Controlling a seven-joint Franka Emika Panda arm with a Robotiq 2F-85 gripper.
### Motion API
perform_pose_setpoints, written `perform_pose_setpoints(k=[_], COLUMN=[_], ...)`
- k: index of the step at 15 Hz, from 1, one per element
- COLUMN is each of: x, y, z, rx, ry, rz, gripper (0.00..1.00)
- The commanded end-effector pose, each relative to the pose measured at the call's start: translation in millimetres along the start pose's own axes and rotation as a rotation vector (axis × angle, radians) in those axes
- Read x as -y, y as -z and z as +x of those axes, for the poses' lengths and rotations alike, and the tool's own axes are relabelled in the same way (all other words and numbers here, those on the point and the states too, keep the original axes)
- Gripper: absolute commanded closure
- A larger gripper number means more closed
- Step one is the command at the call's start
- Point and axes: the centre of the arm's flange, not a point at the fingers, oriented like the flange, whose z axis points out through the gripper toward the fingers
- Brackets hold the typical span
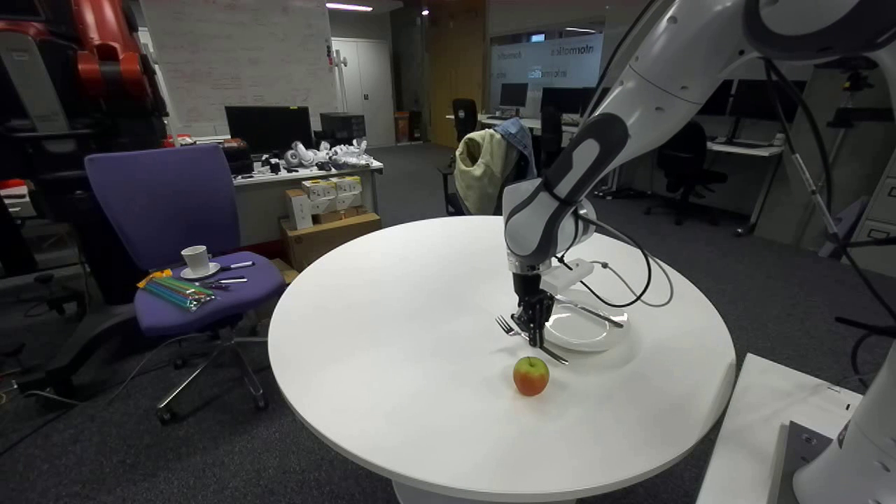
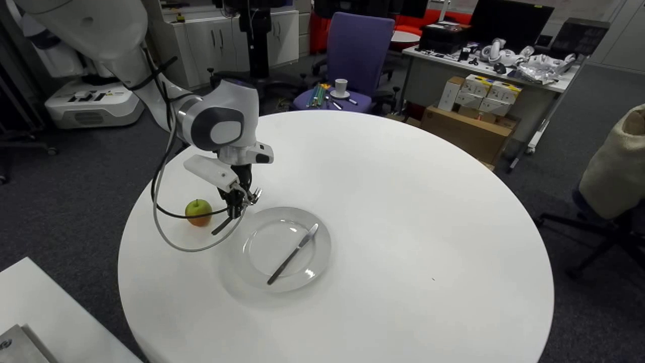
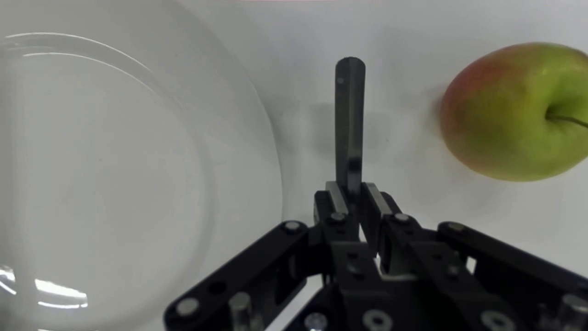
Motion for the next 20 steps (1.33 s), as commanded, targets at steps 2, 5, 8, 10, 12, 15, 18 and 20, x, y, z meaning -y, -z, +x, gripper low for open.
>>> perform_pose_setpoints(k=[2,5,8,10,12,15,18,20], x=[-4.8,-7.6,-8.6,-8.6,-8.4,-8.2,-8.7,-9.5], y=[2.4,0.4,-2.5,-5.6,-8.6,-9.1,-10.3,-12.6], z=[-1.1,-0.2,1.4,2.9,3.2,3.2,3.3,4.6], rx=[0.009,0.015,0.021,0.027,0.033,0.036,0.038,0.042], ry=[-0.024,-0.028,-0.028,-0.027,-0.026,-0.025,-0.025,-0.027], rz=[-0.023,-0.025,-0.027,-0.028,-0.028,-0.029,-0.029,-0.029], gripper=[0.96,0.96,0.96,0.96,0.96,0.96,0.96,0.96])
